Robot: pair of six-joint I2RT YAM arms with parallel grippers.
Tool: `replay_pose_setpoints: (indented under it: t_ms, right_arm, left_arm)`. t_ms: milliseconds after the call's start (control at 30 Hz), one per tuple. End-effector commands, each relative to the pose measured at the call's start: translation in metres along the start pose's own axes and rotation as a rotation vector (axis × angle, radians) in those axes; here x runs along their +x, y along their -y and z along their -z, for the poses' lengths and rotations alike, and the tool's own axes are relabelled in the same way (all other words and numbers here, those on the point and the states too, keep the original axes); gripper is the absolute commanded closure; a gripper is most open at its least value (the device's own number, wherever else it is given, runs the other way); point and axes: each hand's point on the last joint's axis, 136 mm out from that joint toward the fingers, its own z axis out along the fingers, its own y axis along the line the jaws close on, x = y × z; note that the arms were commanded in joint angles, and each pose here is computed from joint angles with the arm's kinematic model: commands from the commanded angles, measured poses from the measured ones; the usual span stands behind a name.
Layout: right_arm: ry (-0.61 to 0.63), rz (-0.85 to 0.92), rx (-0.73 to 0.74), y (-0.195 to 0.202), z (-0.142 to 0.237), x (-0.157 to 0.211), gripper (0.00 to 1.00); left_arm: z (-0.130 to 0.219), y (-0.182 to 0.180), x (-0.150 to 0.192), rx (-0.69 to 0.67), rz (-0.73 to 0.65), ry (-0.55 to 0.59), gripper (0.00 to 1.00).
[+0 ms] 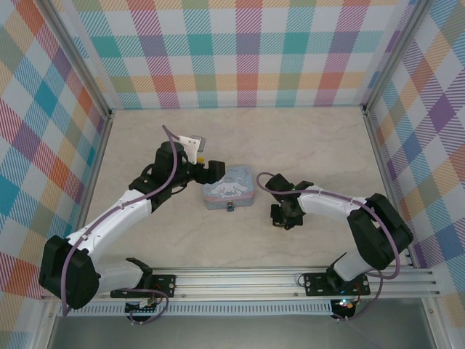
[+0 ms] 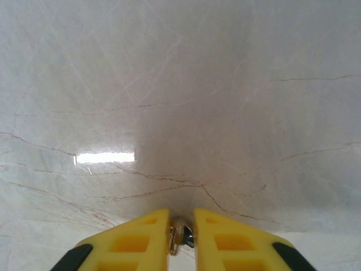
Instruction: Unlock the padlock with the key
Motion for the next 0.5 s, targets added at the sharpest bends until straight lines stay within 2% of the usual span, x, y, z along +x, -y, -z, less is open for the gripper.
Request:
replay_pose_setpoints:
  t_ms: [0,267,467]
  right_arm:
    - [-0.004,0.005,-0.002,-0.005,0.002,0.0,0.85]
    - [0.042,0.024,-0.024,-0.008,0.013,-0.006,0.99]
    - [0.153,0.022,-0.124,-0.022,0.043,-0.022,1.0]
  left_arm:
    - [0.008,0.007,-0.013,0.003,-0.021,0.037,0.09]
    - [0.013,0.009,-0.018,0.005,-0.013,0.054,0.08]
    - [0.022,0.024,-0.022,0.083,-0.023,0.09,0.07]
